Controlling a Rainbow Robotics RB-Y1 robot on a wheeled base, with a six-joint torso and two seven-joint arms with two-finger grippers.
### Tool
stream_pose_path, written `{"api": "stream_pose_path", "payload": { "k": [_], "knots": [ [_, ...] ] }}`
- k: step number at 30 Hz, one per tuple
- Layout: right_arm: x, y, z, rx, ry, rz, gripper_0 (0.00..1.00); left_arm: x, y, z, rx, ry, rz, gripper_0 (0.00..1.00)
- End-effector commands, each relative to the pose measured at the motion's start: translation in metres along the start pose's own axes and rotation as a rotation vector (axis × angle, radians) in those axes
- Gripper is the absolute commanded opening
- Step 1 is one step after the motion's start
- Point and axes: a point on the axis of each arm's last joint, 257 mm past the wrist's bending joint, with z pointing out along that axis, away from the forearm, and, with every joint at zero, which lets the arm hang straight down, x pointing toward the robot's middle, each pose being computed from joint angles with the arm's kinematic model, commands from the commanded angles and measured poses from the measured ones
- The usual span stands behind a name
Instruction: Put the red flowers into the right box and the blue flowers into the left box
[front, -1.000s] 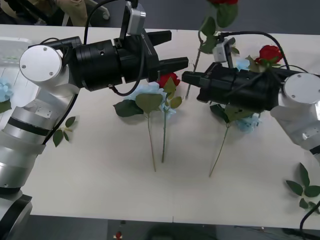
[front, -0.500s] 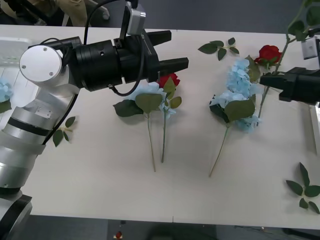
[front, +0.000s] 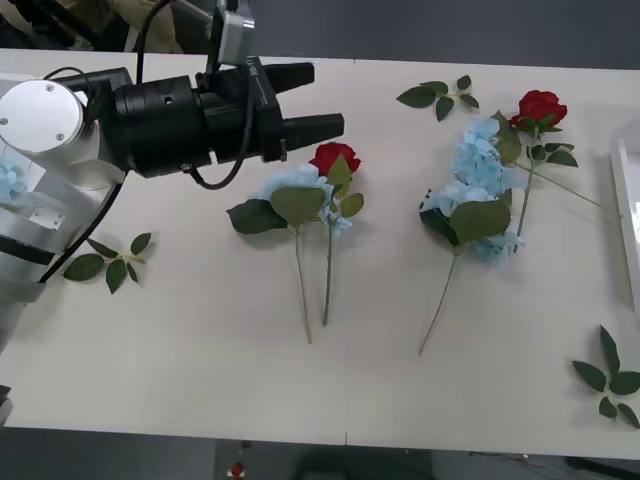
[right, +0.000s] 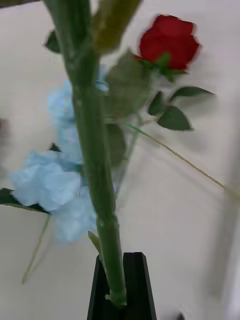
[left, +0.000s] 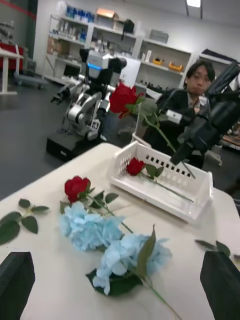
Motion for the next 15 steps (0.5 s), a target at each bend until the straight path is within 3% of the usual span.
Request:
{"api": "stream_pose_path", "payload": {
  "k": [1, 15],
  "knots": [
    [0.006, -0.050, -0.020, 0.168, -0.003, -0.002, 0.00, 0.004, -0.003, -0.003, 0.014, 0.072, -0.108, 0.97],
    [0.060, -0.183, -0.049, 0.512, -0.002, 0.042, 0.00, 0.086, 0.026, -0.031, -0.145, 0.349, -0.259, 0.97]
  ]
}}
